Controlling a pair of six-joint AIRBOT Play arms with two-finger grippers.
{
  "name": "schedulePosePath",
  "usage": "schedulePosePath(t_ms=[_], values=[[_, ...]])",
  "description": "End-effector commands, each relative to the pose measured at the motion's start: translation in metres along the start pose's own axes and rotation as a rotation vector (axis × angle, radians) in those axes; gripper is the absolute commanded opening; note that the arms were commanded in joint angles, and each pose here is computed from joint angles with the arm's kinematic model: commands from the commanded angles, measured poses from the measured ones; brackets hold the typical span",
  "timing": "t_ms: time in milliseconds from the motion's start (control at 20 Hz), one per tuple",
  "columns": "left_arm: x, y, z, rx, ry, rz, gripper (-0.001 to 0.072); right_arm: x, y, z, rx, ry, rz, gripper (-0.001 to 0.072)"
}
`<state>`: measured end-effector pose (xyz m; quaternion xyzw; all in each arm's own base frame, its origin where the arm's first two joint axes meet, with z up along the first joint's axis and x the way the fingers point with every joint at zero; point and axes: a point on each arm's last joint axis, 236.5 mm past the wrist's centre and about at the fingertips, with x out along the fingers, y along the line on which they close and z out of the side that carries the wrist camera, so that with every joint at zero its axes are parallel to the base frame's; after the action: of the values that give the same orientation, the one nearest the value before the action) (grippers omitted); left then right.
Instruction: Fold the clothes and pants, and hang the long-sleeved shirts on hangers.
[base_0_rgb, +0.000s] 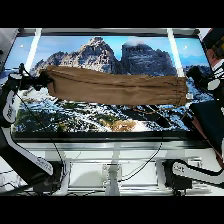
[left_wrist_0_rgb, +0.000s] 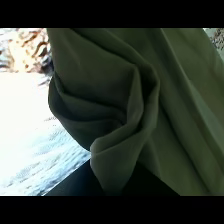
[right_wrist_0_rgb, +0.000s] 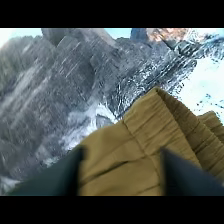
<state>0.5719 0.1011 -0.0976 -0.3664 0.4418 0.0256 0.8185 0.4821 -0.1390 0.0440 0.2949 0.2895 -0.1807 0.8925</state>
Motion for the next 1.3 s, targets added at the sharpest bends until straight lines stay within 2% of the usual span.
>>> schedulePosePath(t_ms=[0, 50, 100, 300, 500, 700, 850, 1050, 1250], values=[[-0.020, -0.029, 0.031, 0.077, -0.099, -0.035, 0.0027, -0.024, 0.012, 0.009, -0.120, -0.010, 0.021, 0.0241], [-0.037, -0.044, 0.040, 0.146, -0.127, -0.049, 0.0027, -0.036, 0.020, 0.017, -0.143, -0.026, 0.037, 0.0084], [-0.055, -0.060, 0.049, 0.204, -0.157, -0.063, 0.0027, -0.048, 0.030, 0.024, -0.155, -0.045, 0.056, 0.0030], [-0.144, -0.132, 0.067, 0.325, -0.266, -0.132, 0.0027, -0.084, 0.102, 0.040, -0.295, -0.081, 0.173, 0.0027], [-0.194, -0.172, 0.034, 0.410, -0.194, -0.197, 0.0027, -0.077, 0.178, 0.001, -0.394, 0.023, 0.290, 0.0025], [-0.221, -0.190, 0.006, 0.464, -0.125, -0.229, 0.0027, -0.050, 0.263, -0.113, -0.443, 0.269, 0.447, 0.0026], [-0.248, -0.207, 0.002, 0.501, -0.160, -0.252, 0.0027, -0.052, 0.327, -0.206, -0.520, 0.404, 0.560, 0.0025], [-0.286, -0.245, -0.005, 0.553, -0.230, -0.354, 0.0028, -0.067, 0.383, -0.322, -0.635, 0.553, 0.661, 0.0024], [-0.296, -0.254, -0.008, 0.554, -0.242, -0.386, 0.0027, -0.098, 0.430, -0.411, -0.550, 0.692, 0.784, 0.0024]])
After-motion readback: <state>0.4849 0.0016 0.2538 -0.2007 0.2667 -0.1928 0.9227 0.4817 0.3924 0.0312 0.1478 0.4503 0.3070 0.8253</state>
